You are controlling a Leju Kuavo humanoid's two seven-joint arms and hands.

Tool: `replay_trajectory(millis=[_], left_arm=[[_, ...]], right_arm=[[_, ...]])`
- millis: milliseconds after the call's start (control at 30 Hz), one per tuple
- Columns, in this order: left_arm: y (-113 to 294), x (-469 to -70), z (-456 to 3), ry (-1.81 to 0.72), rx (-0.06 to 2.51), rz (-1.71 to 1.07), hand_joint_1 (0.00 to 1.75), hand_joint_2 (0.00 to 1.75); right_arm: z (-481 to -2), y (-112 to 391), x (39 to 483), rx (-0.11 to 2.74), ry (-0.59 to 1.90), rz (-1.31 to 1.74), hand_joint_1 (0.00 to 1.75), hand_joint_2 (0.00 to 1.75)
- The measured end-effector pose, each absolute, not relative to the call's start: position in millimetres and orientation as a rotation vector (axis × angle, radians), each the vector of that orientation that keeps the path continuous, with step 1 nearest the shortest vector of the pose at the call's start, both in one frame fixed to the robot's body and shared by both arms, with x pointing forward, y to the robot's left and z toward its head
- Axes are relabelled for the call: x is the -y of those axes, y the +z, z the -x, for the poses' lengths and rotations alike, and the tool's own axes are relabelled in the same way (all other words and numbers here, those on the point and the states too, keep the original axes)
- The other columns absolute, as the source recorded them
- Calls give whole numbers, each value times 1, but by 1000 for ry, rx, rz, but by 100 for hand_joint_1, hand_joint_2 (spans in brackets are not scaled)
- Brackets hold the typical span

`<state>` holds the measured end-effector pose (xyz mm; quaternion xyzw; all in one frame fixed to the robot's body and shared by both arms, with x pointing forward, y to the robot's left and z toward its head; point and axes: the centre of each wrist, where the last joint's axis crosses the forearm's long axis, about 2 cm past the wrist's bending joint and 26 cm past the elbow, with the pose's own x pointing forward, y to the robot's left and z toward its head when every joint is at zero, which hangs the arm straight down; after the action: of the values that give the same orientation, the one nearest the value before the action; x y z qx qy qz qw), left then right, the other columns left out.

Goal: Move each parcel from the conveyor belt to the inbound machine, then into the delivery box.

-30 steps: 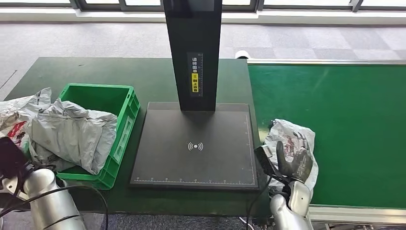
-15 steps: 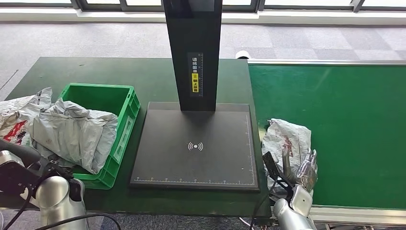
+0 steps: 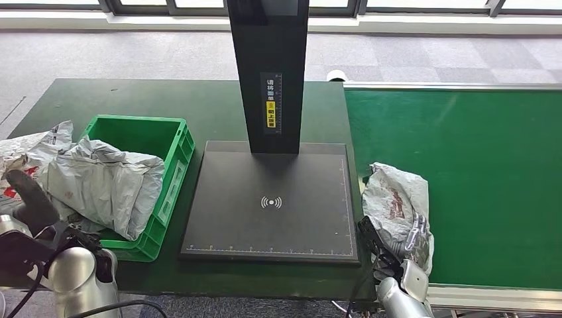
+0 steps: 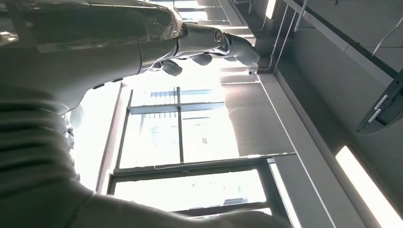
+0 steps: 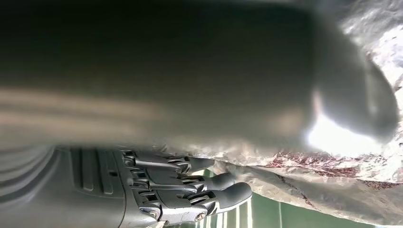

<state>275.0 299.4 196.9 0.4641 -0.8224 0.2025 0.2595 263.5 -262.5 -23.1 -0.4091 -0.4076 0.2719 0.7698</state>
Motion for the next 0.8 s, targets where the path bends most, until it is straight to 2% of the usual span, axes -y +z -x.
replay_trajectory(millis=[700,800], left_arm=[[201,-295,-273,539,2254,-1246,0,175],[201,-295,-273,538,2256,-1247,0,175]], right_arm=[[-264,-24,262,802,614,888,0,175],[-265,-23,262,793,618,890,131,175]])
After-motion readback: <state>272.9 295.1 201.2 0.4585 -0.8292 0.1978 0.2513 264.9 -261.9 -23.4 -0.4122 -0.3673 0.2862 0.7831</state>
